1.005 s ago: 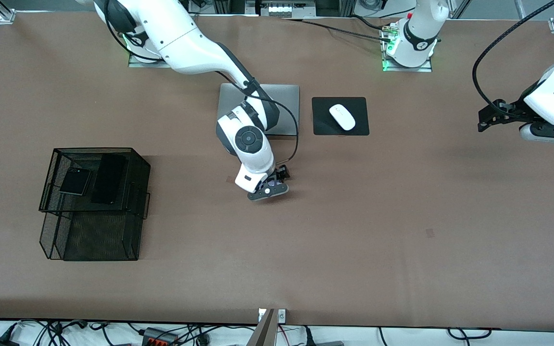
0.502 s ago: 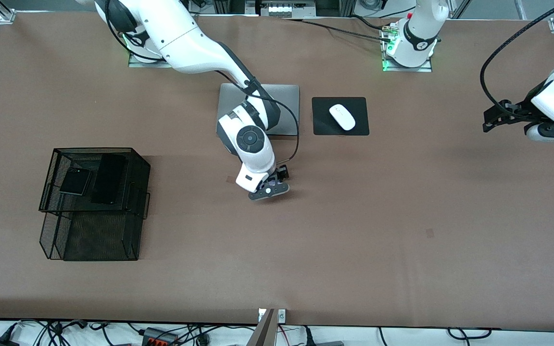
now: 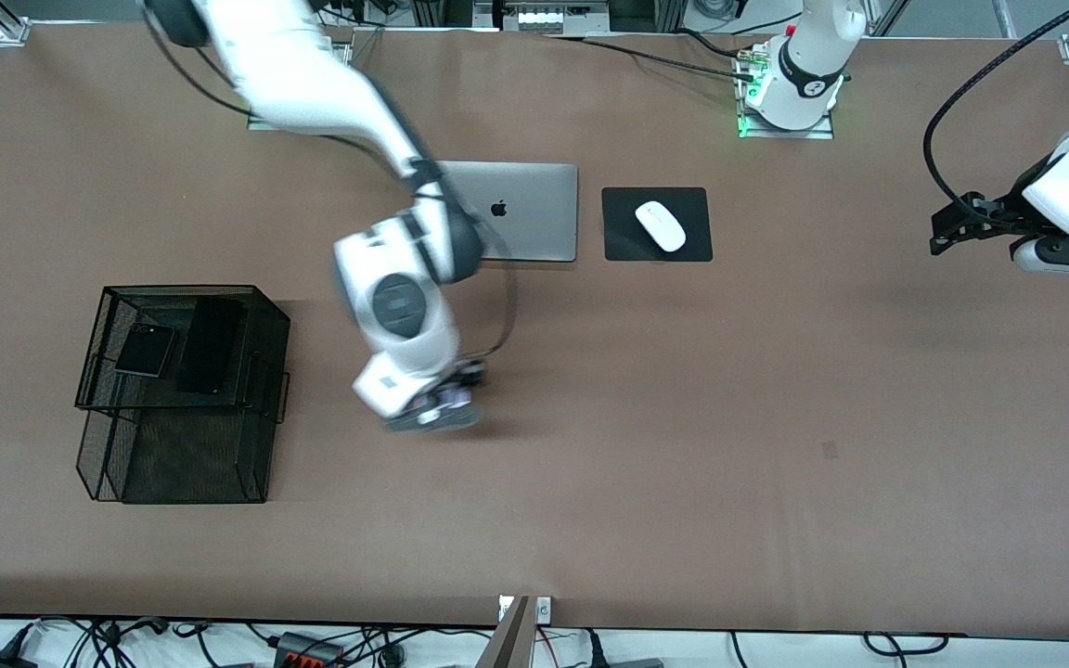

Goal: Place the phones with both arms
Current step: 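Carry the lavender phone into the basket's back compartment with the right gripper, then open the right gripper and lift it out of the basket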

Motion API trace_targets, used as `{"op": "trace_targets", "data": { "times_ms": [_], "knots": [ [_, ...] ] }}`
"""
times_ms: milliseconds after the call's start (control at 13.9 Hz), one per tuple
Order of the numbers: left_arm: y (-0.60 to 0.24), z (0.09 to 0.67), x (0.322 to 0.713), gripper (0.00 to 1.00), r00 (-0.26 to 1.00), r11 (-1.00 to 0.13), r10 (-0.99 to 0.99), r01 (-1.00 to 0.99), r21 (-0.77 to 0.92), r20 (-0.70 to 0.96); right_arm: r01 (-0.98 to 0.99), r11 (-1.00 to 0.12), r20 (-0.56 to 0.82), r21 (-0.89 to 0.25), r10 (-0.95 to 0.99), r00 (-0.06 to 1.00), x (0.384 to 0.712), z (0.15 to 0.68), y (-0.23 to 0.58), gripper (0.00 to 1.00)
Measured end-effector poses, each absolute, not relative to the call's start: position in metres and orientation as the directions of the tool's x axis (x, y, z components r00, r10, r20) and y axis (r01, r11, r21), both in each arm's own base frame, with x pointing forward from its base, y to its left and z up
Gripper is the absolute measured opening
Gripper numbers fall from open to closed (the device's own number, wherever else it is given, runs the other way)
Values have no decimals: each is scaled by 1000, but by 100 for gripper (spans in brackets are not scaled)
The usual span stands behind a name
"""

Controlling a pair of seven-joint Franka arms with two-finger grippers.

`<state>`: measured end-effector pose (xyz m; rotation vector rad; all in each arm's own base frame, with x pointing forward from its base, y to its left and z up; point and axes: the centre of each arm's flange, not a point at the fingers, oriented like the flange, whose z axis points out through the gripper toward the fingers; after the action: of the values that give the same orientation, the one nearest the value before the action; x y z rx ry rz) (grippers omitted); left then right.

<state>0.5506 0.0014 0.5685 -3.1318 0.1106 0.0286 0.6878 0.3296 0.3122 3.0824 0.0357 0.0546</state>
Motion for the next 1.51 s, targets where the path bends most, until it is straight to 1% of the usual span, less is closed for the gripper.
{"op": "trace_targets", "data": {
  "times_ms": [144, 287, 574, 861, 1005, 1292, 1507],
  "knots": [
    [-1, 570, 551, 100, 997, -997, -74, -74, -7, -15, -25, -997, 31, 70, -23, 999, 719, 325, 252, 84],
    [-2, 572, 551, 100, 997, -997, -76, -76, -7, -11, -31, -997, 24, 72, -29, 999, 740, 331, 181, 84],
    [-4, 573, 551, 100, 997, -997, -80, -80, -7, -9, 38, -995, 3, 91, 39, 999, 756, 336, 88, 84],
    [-5, 573, 551, 100, 996, -997, -82, -82, -7, -15, 50, -995, -16, 92, 49, 999, 762, 328, -4, 84],
    [-6, 573, 550, 100, 996, -996, -83, -84, -6, -23, 34, -996, -28, 86, 32, 999, 762, 312, -27, 84],
    [-7, 573, 550, 100, 996, -996, -86, -86, -6, -24, 27, -999, -52, 46, 25, 998, 762, 277, -20, 84],
    [-15, 574, 549, 100, 995, -995, -99, -99, -7, -24, 26, -999, -56, 46, 24, 998, 761, 260, -20, 84]
  ]
}}
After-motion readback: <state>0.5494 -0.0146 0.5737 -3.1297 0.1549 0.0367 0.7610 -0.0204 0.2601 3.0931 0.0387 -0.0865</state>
